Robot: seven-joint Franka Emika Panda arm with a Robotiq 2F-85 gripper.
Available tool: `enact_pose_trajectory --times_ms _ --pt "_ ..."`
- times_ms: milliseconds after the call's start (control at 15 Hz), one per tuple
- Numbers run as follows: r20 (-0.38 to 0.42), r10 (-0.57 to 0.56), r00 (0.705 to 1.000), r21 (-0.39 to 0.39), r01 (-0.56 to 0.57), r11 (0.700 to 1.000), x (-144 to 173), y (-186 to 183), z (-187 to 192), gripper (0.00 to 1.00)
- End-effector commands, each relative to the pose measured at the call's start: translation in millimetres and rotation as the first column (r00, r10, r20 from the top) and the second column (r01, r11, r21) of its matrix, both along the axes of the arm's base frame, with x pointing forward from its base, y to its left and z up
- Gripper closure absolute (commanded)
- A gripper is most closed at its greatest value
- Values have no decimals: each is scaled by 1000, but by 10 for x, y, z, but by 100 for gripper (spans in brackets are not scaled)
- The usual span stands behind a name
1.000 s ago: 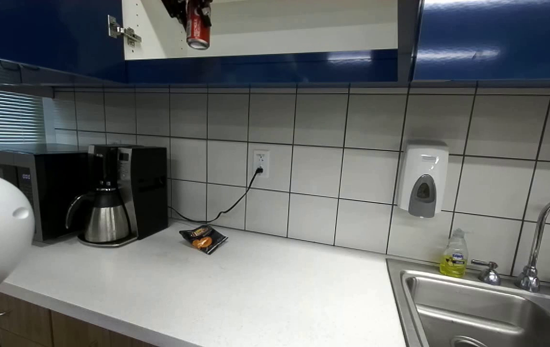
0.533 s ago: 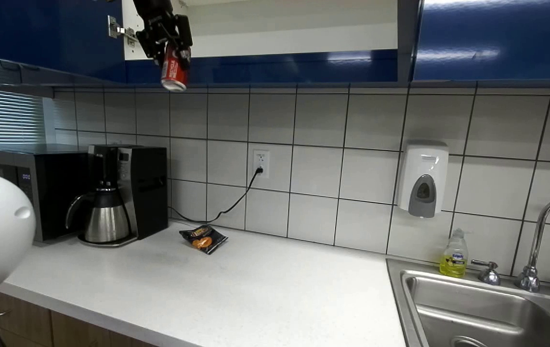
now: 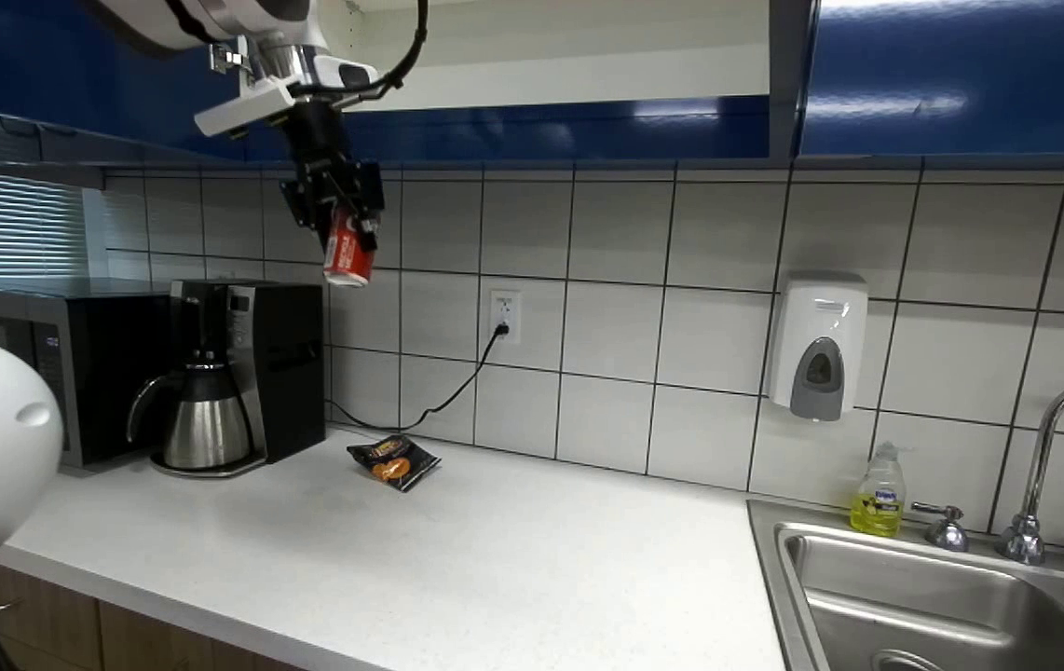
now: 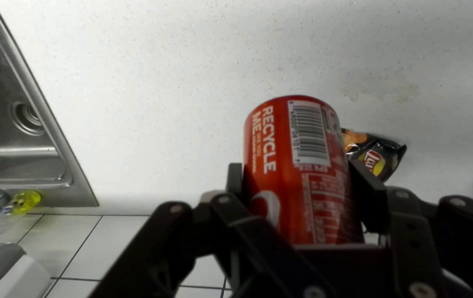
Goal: Place the red can on the counter.
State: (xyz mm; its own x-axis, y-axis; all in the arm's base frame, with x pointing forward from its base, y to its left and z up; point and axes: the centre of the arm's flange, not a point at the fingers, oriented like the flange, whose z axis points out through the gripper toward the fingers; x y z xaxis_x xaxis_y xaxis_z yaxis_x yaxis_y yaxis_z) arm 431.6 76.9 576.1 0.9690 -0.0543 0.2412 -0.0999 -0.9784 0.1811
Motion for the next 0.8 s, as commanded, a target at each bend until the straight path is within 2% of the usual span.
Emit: enact_pose_trajectory --times_ms 0,733 --pt "20 9 1000 17 -10 1000 75 -181 -584 61" --pt "51 27 998 62 -31 998 416 -560 -2517 61"
